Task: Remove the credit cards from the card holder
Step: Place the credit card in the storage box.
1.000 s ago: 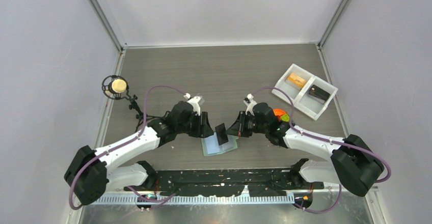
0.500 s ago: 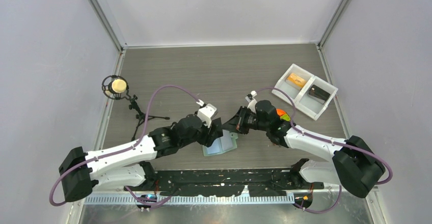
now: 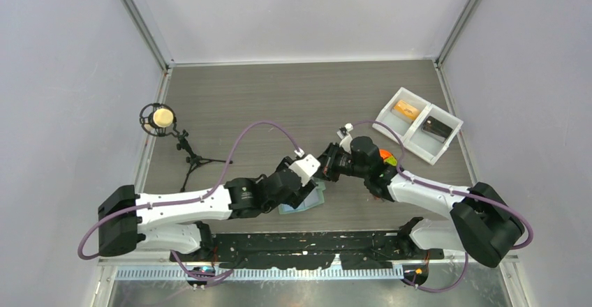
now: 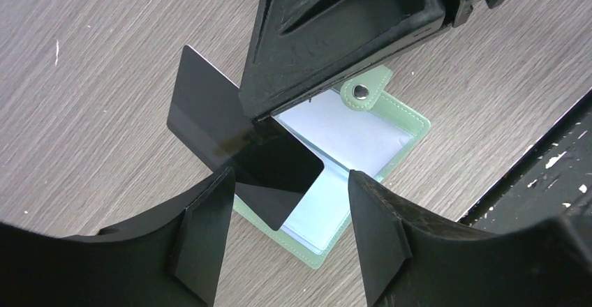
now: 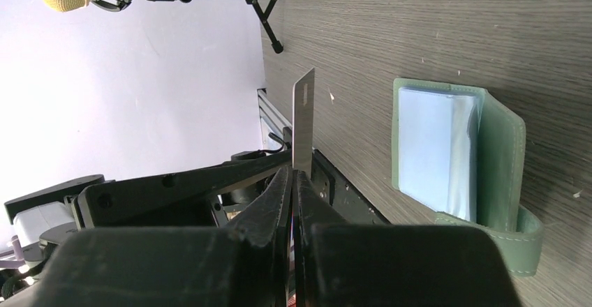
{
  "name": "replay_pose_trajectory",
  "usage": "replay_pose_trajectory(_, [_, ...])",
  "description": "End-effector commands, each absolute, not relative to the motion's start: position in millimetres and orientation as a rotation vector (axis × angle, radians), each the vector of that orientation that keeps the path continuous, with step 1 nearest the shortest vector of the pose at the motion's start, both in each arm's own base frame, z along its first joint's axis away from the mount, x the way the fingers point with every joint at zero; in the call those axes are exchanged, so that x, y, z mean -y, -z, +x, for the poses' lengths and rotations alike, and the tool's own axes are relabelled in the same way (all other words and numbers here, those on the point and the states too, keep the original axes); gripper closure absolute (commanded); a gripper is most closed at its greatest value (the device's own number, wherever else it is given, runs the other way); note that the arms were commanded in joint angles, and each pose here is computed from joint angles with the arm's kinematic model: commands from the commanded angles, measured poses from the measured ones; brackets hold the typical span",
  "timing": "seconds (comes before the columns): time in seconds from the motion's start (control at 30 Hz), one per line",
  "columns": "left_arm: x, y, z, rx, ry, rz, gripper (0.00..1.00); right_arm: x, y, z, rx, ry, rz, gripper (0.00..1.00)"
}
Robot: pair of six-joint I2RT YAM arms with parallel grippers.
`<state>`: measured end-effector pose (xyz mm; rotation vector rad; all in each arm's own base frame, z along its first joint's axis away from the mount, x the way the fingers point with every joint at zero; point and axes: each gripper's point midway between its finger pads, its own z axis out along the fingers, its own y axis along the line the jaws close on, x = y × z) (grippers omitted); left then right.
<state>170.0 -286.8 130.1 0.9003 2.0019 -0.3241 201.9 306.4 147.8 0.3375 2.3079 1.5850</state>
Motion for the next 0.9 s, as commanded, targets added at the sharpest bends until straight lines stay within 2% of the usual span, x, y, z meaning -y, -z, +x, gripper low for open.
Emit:
replay_pose_trajectory(0.0, [291.6,-145.2,178.3,-1.962,0.277,0.863,0.37,-309.1,-159.6,206.9,-2.25,-1.634,0.334,0.95])
replay_pose_trajectory(0.1, [288.0,-143.6,181.8,-1.965,0.24,0.842,0.39,-309.7,-162.3,206.1,-2.242,-1.651,0.332,0.95])
replay_pose_trajectory(0.2, [285.6,-145.3,184.3,-1.956,0.218,0.83,0.46,-309.3,-164.0,205.5,-2.238,-1.658,0.331,0.95])
replay_pose_trajectory(0.37, [285.0,-151.6,186.2,-1.942,0.215,0.823,0.79,-309.7,-164.3,204.5,-2.216,-1.691,0.301,0.94])
replay_pose_trajectory(0.5, [289.4,-152.3,181.8,-1.964,0.253,0.828,0.98,-305.8,-166.6,206.5,-2.172,-1.679,0.207,0.76])
replay_pose_trajectory(0.53, [291.1,-151.7,179.8,-1.974,0.27,0.834,1.0,-302.3,-168.5,208.9,-2.149,-1.657,0.17,0.7])
replay_pose_trajectory(0.6, [293.3,-149.8,175.7,-2.002,0.316,0.84,1.0,-294.3,-171.5,211.9,-2.107,-1.615,0.097,0.63])
replay_pose_trajectory(0.87, [297.0,-154.8,164.6,-2.091,0.691,0.783,1.0,-264.9,-198.8,214.4,-1.925,-1.384,-0.255,0.53])
